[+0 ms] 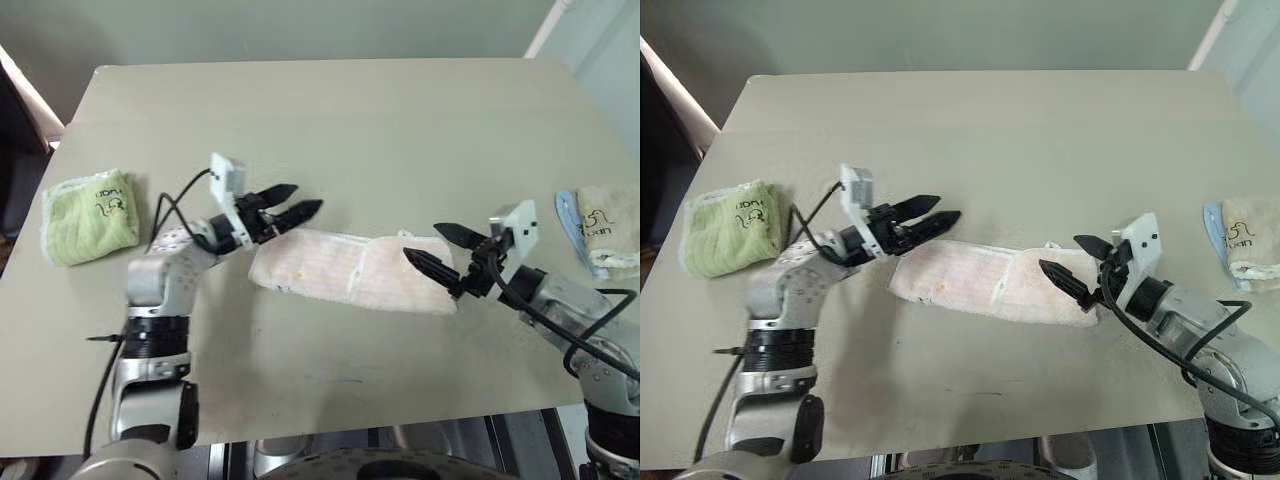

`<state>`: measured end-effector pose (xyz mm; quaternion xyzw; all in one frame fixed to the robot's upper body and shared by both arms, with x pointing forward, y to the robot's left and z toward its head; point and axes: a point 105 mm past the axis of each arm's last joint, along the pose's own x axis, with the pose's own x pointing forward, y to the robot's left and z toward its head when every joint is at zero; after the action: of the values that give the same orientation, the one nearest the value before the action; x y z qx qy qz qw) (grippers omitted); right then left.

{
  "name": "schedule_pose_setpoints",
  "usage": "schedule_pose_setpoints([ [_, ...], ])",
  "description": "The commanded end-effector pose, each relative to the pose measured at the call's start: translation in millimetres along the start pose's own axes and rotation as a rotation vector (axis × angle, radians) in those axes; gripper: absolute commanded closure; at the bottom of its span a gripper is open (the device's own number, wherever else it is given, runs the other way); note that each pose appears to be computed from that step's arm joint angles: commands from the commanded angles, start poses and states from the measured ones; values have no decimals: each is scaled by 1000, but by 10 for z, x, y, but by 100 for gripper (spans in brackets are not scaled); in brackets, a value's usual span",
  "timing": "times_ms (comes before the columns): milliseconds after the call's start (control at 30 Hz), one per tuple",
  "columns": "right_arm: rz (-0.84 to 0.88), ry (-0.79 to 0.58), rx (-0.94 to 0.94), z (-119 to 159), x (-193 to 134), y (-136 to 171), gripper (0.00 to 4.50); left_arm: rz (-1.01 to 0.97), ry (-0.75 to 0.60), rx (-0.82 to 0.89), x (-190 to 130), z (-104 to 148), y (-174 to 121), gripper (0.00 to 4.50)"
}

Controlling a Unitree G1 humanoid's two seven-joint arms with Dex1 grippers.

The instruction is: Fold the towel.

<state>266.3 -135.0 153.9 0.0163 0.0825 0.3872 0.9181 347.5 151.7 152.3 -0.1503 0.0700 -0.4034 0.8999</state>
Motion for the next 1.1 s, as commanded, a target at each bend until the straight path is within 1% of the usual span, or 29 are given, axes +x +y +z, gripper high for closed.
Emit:
schedule_pose_setpoints([
  [33, 19, -4, -57, 68, 58, -5, 0, 106, -36, -104, -217, 66, 84, 2],
  [67, 19, -1, -61, 67, 79, -12, 0, 129, -47, -135, -275, 78, 108, 2],
  [167, 50, 11, -65, 49, 145, 25, 0, 164, -25, -355, -529, 65, 119, 2],
  [233, 65, 14, -63, 34, 161, 40, 0, 162, 8, -395, -637, 59, 57, 2],
  [367, 71, 24, -16, -50, 261, 47, 0, 182, 169, -571, -882, -130, 24, 2],
  [467, 79, 36, 1, -99, 301, 68, 0, 214, 274, -633, -983, -259, 42, 2],
  [600, 84, 32, 7, -91, 318, 73, 0, 249, 354, -671, -1096, -360, 45, 2],
  [700, 81, 28, 11, -78, 313, 53, 0, 261, 373, -702, -1111, -403, 51, 2],
  [967, 46, 28, 19, -113, 309, 8, 0, 220, 359, -792, -874, -502, 12, 2],
  [1100, 19, 23, 23, -103, 270, -15, 0, 188, 372, -817, -840, -495, -40, 2],
])
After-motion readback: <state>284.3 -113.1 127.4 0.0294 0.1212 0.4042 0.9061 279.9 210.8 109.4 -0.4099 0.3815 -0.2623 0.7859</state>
